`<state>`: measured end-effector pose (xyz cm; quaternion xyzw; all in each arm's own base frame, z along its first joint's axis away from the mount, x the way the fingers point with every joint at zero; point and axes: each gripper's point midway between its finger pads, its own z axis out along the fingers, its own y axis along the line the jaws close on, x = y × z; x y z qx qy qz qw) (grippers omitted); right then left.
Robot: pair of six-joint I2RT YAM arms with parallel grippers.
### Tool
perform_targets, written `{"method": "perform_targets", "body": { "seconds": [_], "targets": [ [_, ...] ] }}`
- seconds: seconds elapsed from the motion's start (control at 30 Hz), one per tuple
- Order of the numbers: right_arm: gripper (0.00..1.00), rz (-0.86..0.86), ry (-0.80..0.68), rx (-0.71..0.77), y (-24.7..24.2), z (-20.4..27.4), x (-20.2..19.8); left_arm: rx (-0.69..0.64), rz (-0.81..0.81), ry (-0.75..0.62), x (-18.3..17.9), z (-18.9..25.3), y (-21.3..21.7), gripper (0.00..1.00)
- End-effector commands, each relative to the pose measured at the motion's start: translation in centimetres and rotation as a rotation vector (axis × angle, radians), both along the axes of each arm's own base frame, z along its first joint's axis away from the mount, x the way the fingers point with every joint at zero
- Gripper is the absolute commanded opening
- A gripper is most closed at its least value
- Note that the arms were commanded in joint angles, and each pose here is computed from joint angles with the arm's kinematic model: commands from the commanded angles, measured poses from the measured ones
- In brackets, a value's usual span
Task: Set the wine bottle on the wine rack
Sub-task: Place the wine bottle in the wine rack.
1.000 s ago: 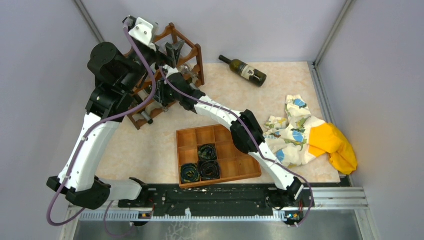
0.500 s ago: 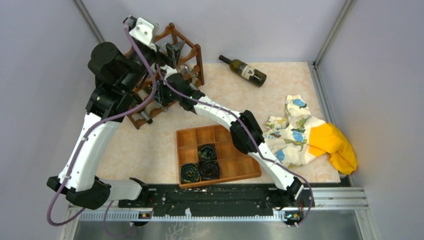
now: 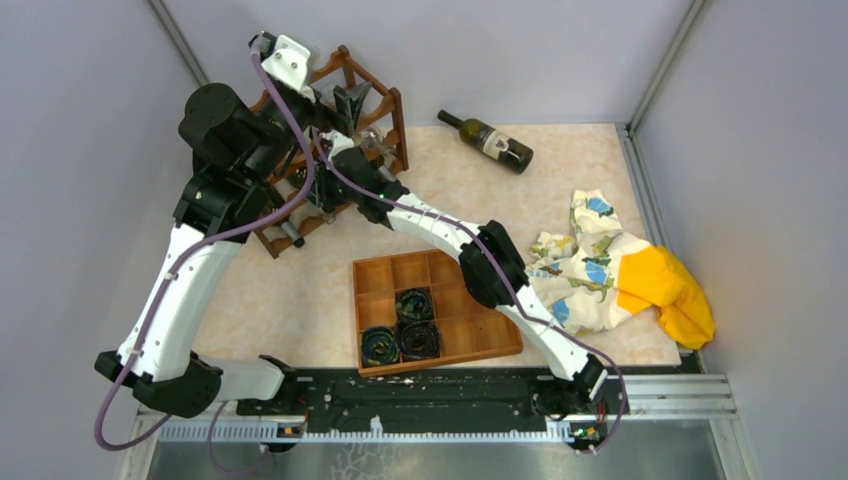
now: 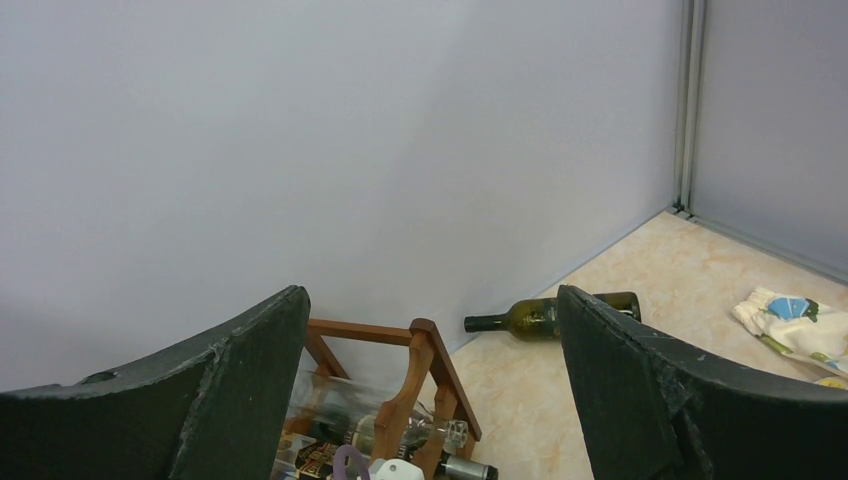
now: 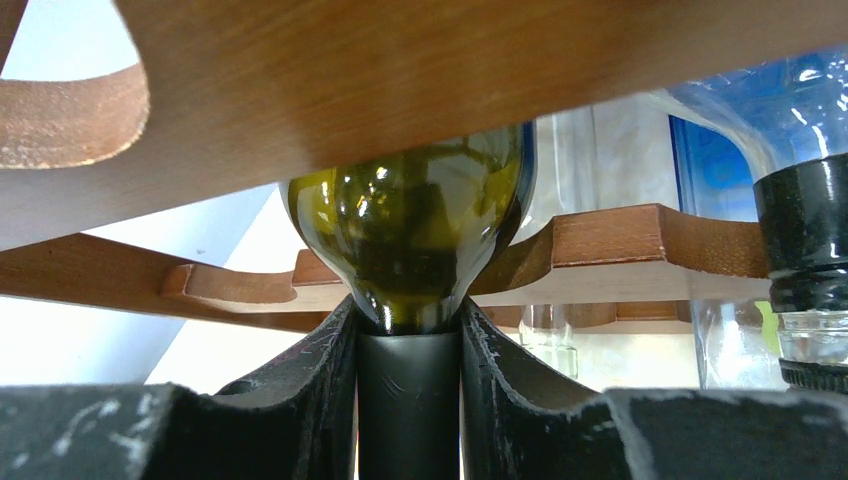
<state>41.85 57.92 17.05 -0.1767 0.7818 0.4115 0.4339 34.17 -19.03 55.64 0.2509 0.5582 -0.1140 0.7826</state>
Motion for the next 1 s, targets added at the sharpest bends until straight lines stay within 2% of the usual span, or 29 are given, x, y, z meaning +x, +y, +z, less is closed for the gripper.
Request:
{"method": "perform_targets", "body": {
  "seconds": [0.0, 0.57, 0.97],
  "targets": [
    [0.08, -0.035, -0.297, 0.375, -0.4, 17.3, 0.4, 0.001, 0.006, -0.038, -0.1, 1.1, 0.3, 0.99],
    [0.08, -0.011, -0.264, 0.407, -1.4, 19.1, -0.5, 0.011, 0.000, -0.043, 0.0, 0.8, 0.1, 0.99],
    [0.08, 0.048, -0.071, 0.467, -0.2, 17.9, -0.9, 0.009, -0.003, -0.042, -0.1, 0.8, 0.1, 0.99]
  ]
}}
